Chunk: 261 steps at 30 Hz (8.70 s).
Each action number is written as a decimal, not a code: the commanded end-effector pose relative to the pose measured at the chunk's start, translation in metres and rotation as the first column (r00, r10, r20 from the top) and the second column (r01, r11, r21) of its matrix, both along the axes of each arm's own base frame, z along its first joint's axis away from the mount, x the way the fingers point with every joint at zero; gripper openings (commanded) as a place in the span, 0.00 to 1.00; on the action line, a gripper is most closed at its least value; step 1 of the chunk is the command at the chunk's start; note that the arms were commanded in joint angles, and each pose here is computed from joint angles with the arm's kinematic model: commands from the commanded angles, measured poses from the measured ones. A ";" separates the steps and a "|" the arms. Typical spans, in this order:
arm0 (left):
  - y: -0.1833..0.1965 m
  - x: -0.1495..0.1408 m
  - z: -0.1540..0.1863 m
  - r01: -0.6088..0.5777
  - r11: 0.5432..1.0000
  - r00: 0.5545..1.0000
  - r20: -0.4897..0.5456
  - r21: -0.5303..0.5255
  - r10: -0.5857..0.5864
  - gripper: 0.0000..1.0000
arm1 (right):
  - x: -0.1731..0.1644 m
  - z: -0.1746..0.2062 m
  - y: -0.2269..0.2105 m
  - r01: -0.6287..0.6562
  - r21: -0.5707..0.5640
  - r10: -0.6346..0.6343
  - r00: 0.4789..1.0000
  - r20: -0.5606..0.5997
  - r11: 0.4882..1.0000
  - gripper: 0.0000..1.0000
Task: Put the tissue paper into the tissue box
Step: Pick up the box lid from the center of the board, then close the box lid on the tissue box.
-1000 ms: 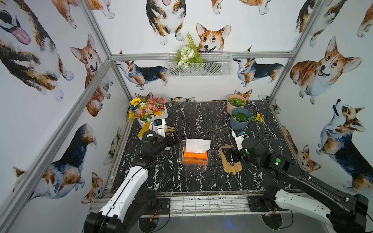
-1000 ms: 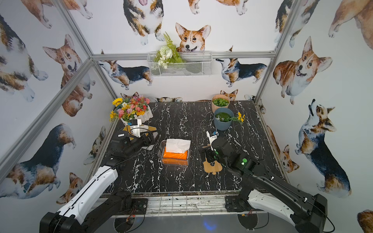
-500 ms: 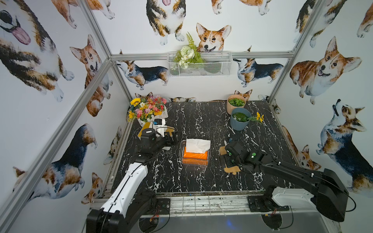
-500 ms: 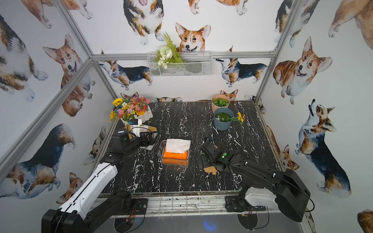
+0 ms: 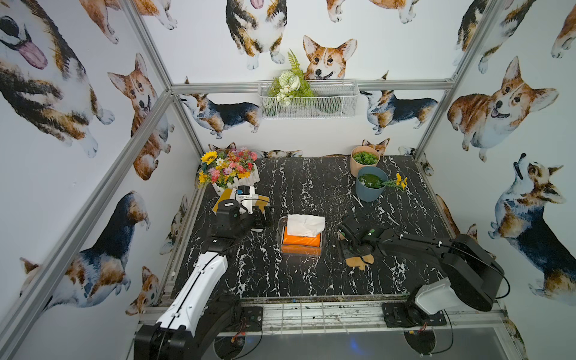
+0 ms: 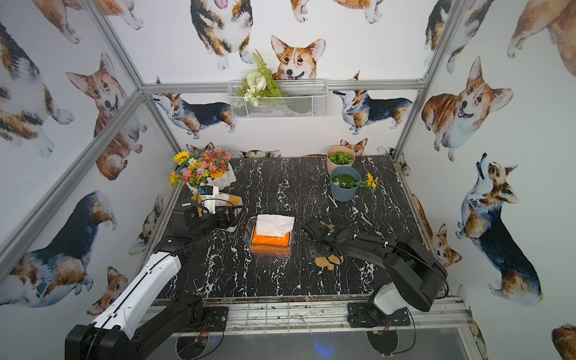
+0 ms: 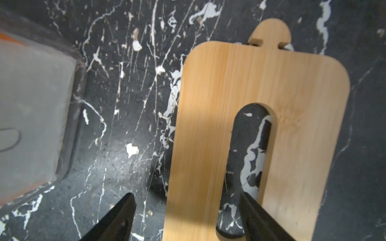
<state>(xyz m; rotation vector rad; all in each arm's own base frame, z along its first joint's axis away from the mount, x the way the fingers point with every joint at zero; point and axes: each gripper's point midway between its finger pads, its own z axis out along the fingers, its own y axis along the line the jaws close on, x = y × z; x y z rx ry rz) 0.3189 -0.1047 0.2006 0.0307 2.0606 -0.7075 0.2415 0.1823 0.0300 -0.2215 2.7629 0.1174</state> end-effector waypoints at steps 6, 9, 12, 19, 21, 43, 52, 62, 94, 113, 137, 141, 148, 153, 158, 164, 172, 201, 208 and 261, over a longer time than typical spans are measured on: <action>0.003 0.001 0.002 -0.004 1.000 1.000 0.017 -0.001 0.004 1.00 | 0.011 -0.003 0.003 0.041 0.014 -0.041 0.999 0.004 0.999 0.73; 0.005 0.001 0.002 -0.009 1.000 1.000 0.014 -0.005 0.009 1.00 | 0.010 -0.008 0.001 0.044 -0.007 -0.045 0.999 -0.010 0.999 0.71; 0.006 0.002 0.002 -0.011 1.000 1.000 0.015 -0.007 0.011 1.00 | 0.010 -0.011 -0.002 0.050 -0.030 -0.051 0.999 -0.017 0.998 0.69; 0.007 0.002 0.003 -0.013 1.000 1.000 0.014 -0.013 0.013 1.00 | 0.008 -0.013 -0.014 0.086 -0.095 -0.089 0.996 -0.022 0.992 0.64; 0.007 0.002 0.002 -0.012 1.000 1.000 0.011 -0.015 0.012 1.00 | 0.008 -0.014 -0.018 0.094 -0.111 -0.097 0.995 -0.024 0.989 0.60; 0.009 0.002 0.003 -0.014 0.999 1.000 0.013 -0.030 0.014 1.00 | 0.003 -0.015 -0.016 0.061 -0.117 -0.066 0.997 -0.034 0.991 0.34; 0.007 0.001 0.004 -0.005 0.999 1.000 0.016 -0.040 0.006 1.00 | 0.022 0.041 -0.004 0.038 -0.017 -0.035 0.993 0.113 0.999 0.17; -0.017 -0.004 0.019 0.139 0.979 0.989 0.070 -0.148 -0.130 1.00 | 0.038 0.146 0.028 -0.179 0.146 0.110 0.915 0.387 0.973 0.04; -0.116 -0.031 0.022 0.532 0.717 0.790 -0.040 -0.451 -0.612 0.45 | -0.003 0.171 0.156 -0.760 0.060 0.652 0.593 0.472 0.647 0.00; -0.126 -0.025 0.023 0.472 0.715 0.811 -0.064 -0.517 -0.581 0.00 | -0.005 0.217 0.141 -0.626 0.241 0.403 0.703 0.586 0.742 0.79; -0.114 -0.005 0.039 0.307 0.617 0.878 -0.034 -0.724 -0.477 0.00 | -0.001 0.206 0.051 -0.170 0.920 -0.140 0.963 0.232 0.354 0.76; -0.113 -0.007 0.039 0.298 0.611 0.880 -0.036 -0.733 -0.473 0.00 | -0.005 0.216 0.055 -0.179 0.950 -0.135 0.966 0.218 0.256 0.66; -0.113 -0.011 0.036 0.294 0.609 0.875 -0.049 -0.737 -0.481 0.00 | -0.002 0.224 0.063 -0.196 0.962 -0.118 0.968 0.221 0.191 0.55; -0.113 -0.014 0.037 0.304 0.595 0.869 -0.039 -0.744 -0.494 0.00 | 0.005 0.224 0.066 -0.203 0.961 -0.119 0.967 0.227 0.186 0.36; -0.113 -0.015 0.033 0.299 0.581 0.864 -0.043 -0.757 -0.501 0.00 | 0.010 0.228 0.071 -0.229 0.954 -0.111 0.961 0.253 0.194 0.20; -0.115 -0.011 0.031 0.309 0.604 0.864 -0.048 -0.735 -0.501 0.08 | 0.020 0.230 0.075 -0.229 0.948 -0.109 0.960 0.257 0.221 0.04; -0.085 0.002 0.025 0.248 0.905 0.951 -0.091 -0.345 -0.295 0.75 | 0.036 0.212 0.084 -0.160 0.958 -0.090 0.978 0.186 0.237 0.00; -0.054 -0.003 0.027 0.194 0.959 0.975 -0.068 -0.205 -0.212 0.99 | 0.061 0.141 0.086 0.204 0.977 0.093 0.974 -0.209 0.054 0.00; -0.054 -0.003 0.027 0.196 0.959 0.974 -0.067 -0.205 -0.214 0.99 | 0.050 0.137 0.081 0.272 0.962 0.123 0.956 -0.268 -0.022 0.00; -0.043 -0.006 -0.047 0.073 0.974 0.968 -0.220 -0.216 -0.121 0.99 | 0.019 0.124 0.111 0.141 0.986 0.177 0.972 -0.155 0.089 0.00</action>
